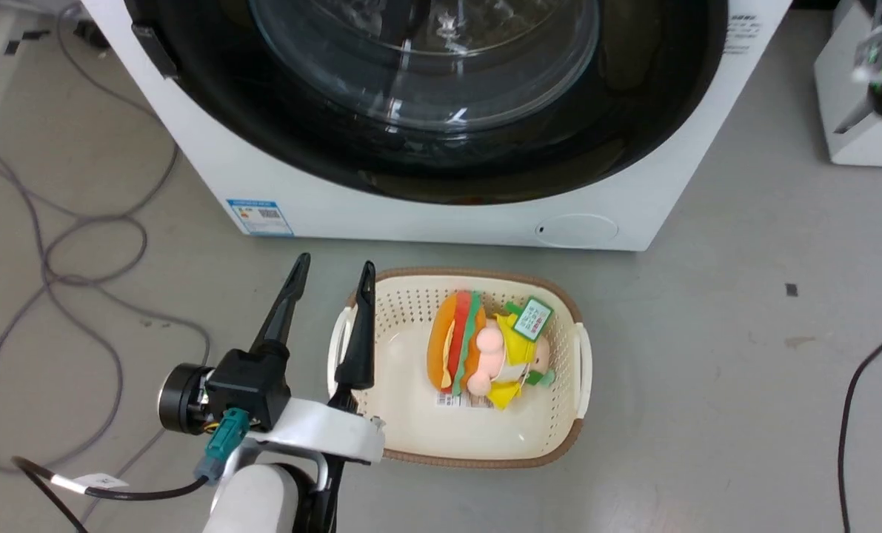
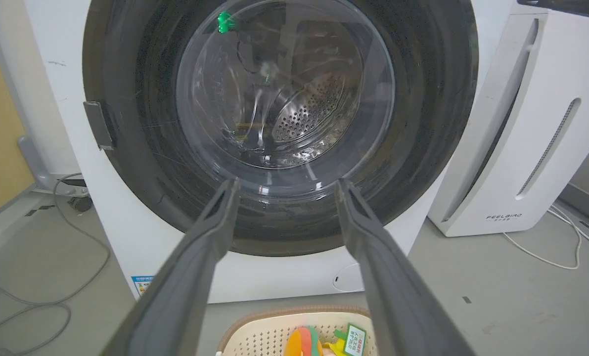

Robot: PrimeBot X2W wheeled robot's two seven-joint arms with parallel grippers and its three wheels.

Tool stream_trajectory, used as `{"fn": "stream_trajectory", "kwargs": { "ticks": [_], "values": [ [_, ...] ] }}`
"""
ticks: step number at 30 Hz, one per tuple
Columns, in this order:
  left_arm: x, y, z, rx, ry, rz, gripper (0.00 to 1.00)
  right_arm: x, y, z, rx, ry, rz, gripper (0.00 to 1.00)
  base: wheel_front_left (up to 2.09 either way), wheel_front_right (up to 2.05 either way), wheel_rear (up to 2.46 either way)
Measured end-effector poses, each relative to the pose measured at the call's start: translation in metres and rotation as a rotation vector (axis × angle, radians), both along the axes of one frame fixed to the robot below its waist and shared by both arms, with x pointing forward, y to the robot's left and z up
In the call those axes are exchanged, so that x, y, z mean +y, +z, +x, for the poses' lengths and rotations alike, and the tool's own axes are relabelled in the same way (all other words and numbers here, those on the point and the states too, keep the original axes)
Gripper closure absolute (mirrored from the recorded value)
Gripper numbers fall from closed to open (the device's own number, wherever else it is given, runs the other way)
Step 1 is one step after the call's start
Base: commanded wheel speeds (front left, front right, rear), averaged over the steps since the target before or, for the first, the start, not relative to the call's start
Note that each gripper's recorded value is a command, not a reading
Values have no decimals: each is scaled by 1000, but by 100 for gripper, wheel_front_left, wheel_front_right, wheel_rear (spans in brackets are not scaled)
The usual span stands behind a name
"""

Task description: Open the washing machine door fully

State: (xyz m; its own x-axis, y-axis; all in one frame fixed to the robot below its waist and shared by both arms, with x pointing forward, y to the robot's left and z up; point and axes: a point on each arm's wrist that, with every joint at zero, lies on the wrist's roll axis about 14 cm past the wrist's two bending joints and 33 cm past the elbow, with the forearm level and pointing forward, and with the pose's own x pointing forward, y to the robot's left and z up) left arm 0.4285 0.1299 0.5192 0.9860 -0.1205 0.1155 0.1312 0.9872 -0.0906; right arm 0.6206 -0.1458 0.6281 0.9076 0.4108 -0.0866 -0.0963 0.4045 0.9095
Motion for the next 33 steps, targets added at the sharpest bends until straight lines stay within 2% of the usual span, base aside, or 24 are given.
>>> {"fn": "stream_trajectory", "kwargs": {
  "ticks": [7, 13, 22, 33],
  "values": [
    [2, -5, 6, 2, 7, -7, 0, 18, -2, 13, 50, 105, -80, 100, 0, 0, 0],
    [1, -7, 13, -4, 5, -21, 0, 17, -13, 25, 93, 123, -147, 100, 0, 0, 0],
    [2, -14, 21, 5, 11, -26, 0, 38, -34, 29, 171, 225, -194, 100, 0, 0, 0],
    [0, -20, 24, 20, 7, -30, 0, 53, -54, 28, 202, 265, -231, 100, 0, 0, 0]
  ]
}}
